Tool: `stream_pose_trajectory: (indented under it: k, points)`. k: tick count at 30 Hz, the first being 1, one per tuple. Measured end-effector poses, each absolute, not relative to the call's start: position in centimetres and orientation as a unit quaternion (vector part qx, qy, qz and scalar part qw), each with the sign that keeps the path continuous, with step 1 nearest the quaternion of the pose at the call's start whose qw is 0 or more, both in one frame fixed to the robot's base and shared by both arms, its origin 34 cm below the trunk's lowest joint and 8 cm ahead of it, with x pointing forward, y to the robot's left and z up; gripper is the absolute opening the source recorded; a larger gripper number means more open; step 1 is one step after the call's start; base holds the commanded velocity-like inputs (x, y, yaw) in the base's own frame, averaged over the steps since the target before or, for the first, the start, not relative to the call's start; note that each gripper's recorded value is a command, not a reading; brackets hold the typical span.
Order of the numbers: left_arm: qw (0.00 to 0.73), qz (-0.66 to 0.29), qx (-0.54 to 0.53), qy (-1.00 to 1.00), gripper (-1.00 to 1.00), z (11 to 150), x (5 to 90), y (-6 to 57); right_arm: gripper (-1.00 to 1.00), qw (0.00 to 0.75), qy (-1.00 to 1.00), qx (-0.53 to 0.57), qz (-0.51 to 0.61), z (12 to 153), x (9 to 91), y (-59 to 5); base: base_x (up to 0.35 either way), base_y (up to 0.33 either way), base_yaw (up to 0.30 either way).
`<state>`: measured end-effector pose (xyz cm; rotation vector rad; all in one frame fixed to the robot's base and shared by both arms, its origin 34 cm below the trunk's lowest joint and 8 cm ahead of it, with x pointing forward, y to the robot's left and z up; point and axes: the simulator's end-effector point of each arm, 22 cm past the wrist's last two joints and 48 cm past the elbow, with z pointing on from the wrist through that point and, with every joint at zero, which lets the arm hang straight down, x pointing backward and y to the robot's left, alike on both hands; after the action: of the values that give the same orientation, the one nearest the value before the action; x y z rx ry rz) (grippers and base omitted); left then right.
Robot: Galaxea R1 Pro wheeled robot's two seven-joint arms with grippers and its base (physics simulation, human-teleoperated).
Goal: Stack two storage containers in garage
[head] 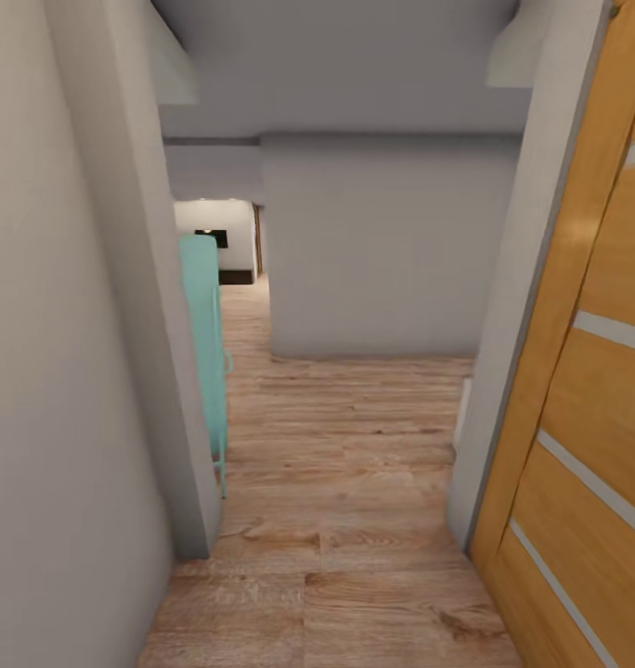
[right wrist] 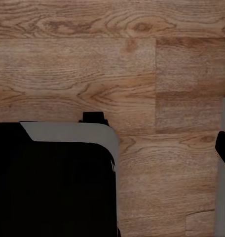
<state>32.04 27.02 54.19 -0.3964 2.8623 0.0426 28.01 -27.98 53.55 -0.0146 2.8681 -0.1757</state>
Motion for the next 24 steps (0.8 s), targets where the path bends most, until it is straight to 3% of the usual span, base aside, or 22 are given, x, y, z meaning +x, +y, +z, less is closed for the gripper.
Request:
stream_pose_trajectory:
  k: [24]
  points:
    - [0.126, 0.015, -0.139, 0.982, 1.00, 54.20, 32.06, 27.16, 1.00, 0.135, 0.989, -0.003, -0.061, 53.57, 28.06, -28.08, 0.320, -0.110, 0.000]
